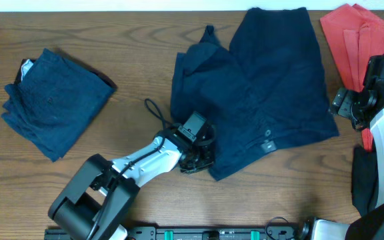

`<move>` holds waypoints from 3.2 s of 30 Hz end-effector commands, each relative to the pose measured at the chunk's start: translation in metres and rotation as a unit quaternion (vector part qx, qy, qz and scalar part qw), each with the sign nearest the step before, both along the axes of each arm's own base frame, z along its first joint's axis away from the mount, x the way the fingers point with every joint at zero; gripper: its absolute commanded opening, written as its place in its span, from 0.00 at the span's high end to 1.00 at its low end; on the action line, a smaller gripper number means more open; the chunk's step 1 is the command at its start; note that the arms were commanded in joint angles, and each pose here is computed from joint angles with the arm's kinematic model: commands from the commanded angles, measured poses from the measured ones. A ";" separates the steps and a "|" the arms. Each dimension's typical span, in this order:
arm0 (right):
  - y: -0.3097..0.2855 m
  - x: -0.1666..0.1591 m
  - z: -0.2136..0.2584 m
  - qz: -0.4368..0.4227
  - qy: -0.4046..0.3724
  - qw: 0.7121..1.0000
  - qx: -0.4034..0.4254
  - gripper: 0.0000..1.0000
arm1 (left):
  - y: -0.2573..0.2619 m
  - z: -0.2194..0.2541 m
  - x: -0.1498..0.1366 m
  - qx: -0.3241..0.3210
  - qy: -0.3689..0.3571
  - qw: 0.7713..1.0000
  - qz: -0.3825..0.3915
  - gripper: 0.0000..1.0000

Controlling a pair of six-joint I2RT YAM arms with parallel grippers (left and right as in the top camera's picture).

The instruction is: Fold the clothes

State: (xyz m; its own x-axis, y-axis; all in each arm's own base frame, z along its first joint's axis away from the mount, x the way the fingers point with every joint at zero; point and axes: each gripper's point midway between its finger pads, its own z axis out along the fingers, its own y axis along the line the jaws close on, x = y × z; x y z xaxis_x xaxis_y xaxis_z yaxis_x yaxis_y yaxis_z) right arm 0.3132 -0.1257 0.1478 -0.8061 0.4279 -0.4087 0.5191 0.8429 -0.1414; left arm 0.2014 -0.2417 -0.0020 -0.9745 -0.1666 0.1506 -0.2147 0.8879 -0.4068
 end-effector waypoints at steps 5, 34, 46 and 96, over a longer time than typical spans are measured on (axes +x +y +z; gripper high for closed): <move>0.013 0.003 -0.004 0.040 0.000 0.999 0.036 0.01 | 0.153 0.046 0.068 0.190 -0.094 0.976 0.042 0.94; 0.025 -0.002 -0.009 0.056 0.012 0.996 0.063 0.01 | 0.154 0.063 0.004 0.149 0.077 0.979 0.116 0.10; 0.057 -0.009 -0.014 0.080 0.020 0.986 0.147 0.01 | 0.133 0.002 -0.029 0.094 0.104 0.979 0.146 0.79; 0.159 -0.078 -0.128 0.022 -0.022 0.931 0.364 0.75 | 0.163 0.045 -0.068 0.181 0.174 0.966 0.065 0.17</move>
State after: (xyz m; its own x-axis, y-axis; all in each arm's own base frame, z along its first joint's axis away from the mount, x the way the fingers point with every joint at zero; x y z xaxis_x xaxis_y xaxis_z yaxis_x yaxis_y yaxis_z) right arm 0.2379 0.0326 0.0106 -0.8215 0.5691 -0.0367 0.4824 0.7277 0.4876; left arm 0.1324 -0.0757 0.0366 -0.8592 -0.3424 0.3801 -0.3546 0.9342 0.0400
